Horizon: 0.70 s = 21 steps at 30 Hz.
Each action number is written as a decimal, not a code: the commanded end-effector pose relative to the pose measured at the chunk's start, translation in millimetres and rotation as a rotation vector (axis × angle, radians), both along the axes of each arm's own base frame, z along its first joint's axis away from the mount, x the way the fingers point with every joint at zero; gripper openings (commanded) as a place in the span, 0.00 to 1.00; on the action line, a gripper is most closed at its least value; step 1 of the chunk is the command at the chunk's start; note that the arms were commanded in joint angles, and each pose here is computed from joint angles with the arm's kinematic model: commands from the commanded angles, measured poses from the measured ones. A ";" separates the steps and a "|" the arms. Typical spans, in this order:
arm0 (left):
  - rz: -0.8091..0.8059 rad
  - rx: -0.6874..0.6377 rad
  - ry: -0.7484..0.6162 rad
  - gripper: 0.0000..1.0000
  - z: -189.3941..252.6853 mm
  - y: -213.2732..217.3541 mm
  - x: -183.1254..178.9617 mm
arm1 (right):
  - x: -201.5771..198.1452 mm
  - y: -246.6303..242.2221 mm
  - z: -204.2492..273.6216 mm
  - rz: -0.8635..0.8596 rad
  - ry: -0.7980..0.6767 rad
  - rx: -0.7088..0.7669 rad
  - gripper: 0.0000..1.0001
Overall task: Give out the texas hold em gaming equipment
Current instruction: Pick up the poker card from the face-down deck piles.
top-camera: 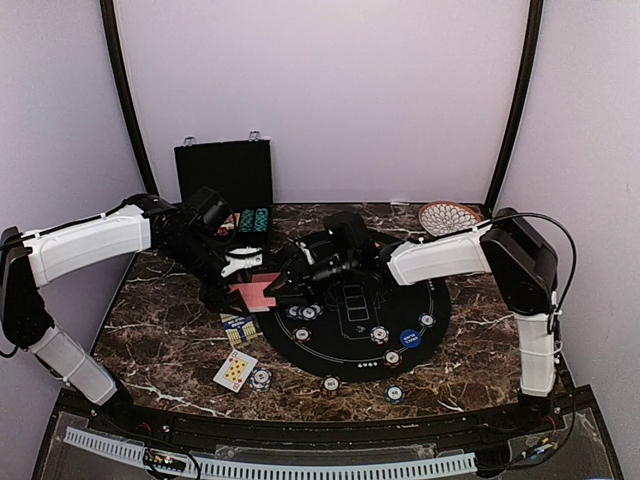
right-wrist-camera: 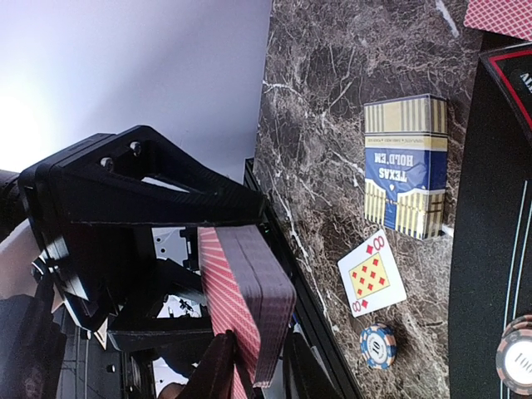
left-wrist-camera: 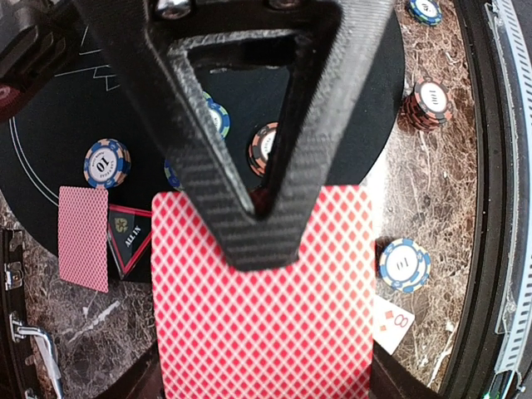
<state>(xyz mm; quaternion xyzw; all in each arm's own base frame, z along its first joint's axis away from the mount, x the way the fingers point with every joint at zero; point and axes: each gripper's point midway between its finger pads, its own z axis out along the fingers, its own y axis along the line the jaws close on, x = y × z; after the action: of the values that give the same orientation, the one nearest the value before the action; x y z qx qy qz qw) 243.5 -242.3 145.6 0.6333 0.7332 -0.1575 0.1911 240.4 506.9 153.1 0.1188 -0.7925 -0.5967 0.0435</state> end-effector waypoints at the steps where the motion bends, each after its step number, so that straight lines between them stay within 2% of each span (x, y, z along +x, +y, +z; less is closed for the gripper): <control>1: -0.009 -0.026 -0.035 0.08 12.1 -2.1 2.1 | 0.9 -10.0 13.6 -0.013 -0.021 0.013 0.19; 14: -0.008 -0.014 -0.039 0.07 8.5 0.5 2.0 | 0.6 -21.7 36.9 -0.048 0.024 0.112 0.00; 21: -0.007 0.000 -0.037 0.07 5.2 2.9 1.5 | 1.7 -33.3 43.6 -0.070 0.050 0.156 0.00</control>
<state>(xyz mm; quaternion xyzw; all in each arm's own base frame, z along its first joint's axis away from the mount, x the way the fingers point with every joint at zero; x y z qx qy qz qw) 246.4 -242.8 146.0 0.6349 0.7314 -0.1524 0.1968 238.7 483.1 165.4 0.0741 -0.7712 -0.6302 0.0513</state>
